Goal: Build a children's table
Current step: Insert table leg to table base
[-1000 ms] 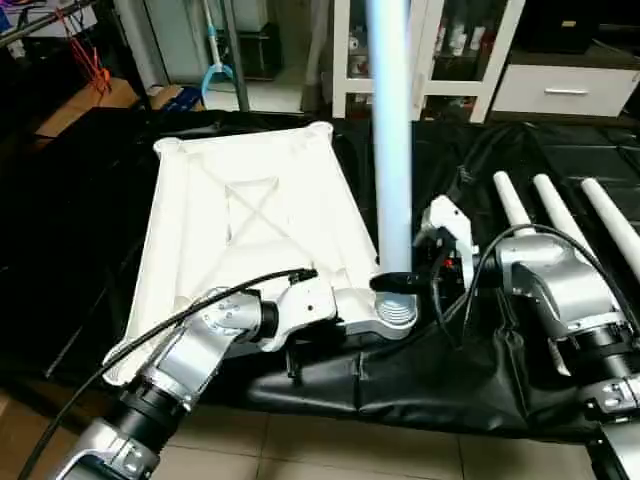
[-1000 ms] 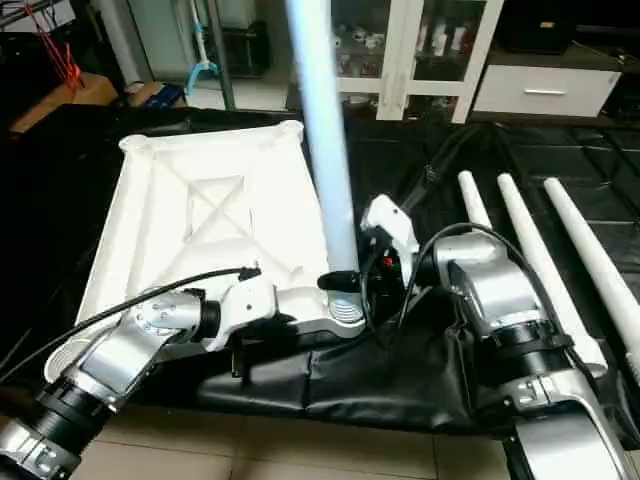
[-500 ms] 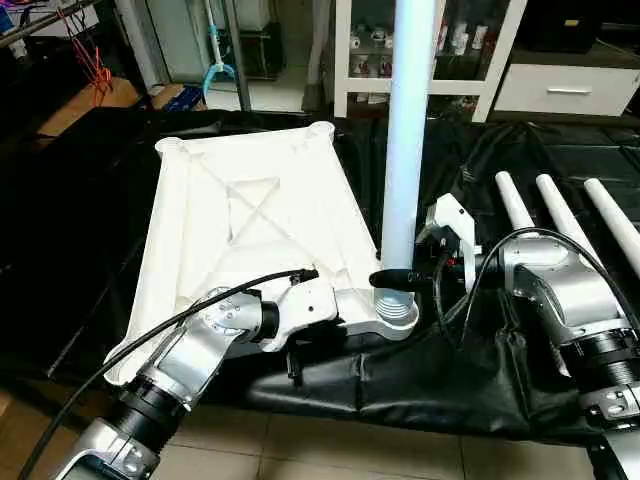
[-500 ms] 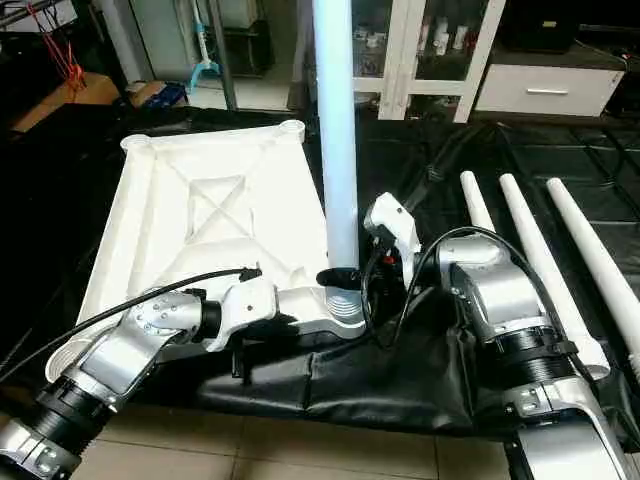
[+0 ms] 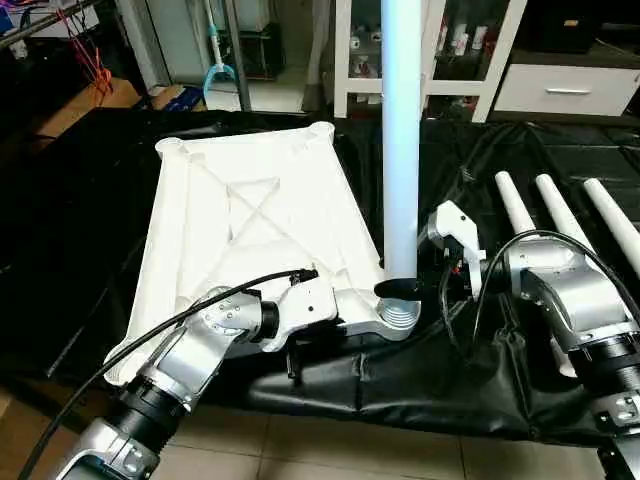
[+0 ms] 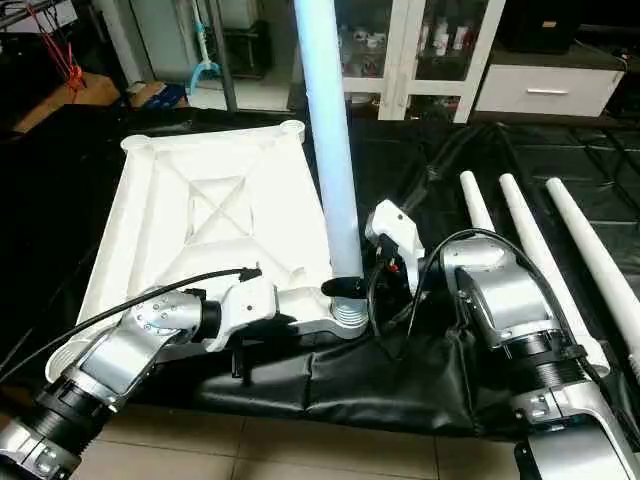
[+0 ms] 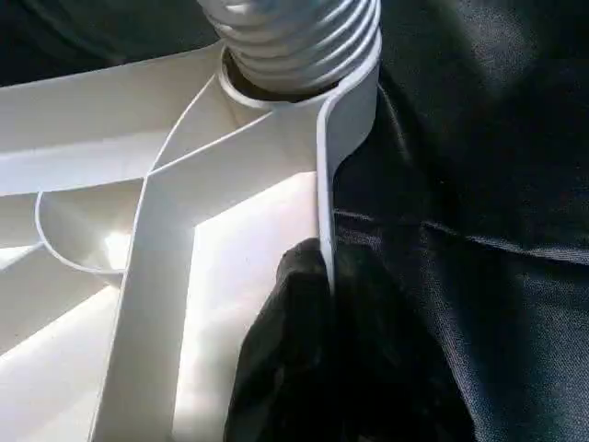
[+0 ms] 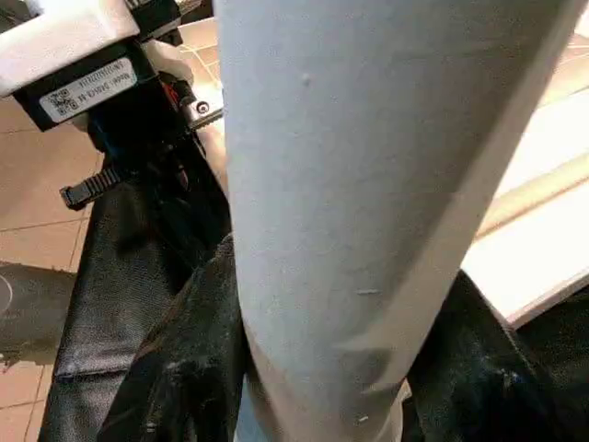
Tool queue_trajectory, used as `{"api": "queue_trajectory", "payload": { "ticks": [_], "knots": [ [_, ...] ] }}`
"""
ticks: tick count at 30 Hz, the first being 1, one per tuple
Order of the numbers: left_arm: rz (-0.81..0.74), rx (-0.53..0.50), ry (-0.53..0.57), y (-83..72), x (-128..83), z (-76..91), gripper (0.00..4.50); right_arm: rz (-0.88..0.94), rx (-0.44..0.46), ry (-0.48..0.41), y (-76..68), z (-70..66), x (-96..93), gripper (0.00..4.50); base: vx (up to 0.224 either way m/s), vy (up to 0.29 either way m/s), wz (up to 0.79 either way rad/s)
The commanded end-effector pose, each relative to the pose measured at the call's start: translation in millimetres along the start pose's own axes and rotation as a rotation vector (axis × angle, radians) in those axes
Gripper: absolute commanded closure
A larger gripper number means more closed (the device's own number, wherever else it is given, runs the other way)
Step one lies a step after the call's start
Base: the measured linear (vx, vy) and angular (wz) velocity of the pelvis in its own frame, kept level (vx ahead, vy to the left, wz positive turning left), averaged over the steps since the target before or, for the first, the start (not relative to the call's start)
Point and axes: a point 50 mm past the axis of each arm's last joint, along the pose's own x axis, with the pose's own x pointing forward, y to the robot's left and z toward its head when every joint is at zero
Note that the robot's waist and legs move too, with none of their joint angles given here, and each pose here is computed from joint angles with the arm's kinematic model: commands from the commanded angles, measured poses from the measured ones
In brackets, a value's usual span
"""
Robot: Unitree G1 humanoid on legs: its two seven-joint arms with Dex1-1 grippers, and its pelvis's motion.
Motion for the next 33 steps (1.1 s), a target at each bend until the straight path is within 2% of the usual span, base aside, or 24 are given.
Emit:
{"api": "queue_trajectory", "payload": {
  "ticks": [1, 8, 15, 26, 33],
  "knots": [
    [-0.042, -0.016, 0.072, -7.6, 3, -13.6, 4.50, 0.010, -0.007, 0.018, 3.6, -5.5, 6.2, 2.64, 0.000, 0.000, 0.00],
    [-0.041, -0.017, 0.074, -7.5, 3, -13.8, 4.50, 0.009, -0.041, 0.034, 10.2, -14.0, 14.7, 2.64, 0.000, 0.000, 0.00],
    [-0.041, -0.016, 0.073, -7.3, 3, -13.4, 4.50, 0.008, -0.024, -0.007, 16.5, -18.2, 19.4, 2.64, 0.000, 0.000, 0.00],
    [-0.040, -0.017, 0.072, -6.8, 3, -13.1, 4.50, 0.017, -0.004, -0.054, 30.4, -31.8, 19.6, 2.64, 0.000, 0.000, 0.00],
    [-0.043, -0.016, 0.073, -6.9, 3, -12.9, 4.50, 0.018, -0.055, -0.030, 31.1, -35.0, 17.9, 2.64, 0.000, 0.000, 0.00]
  ]
}}
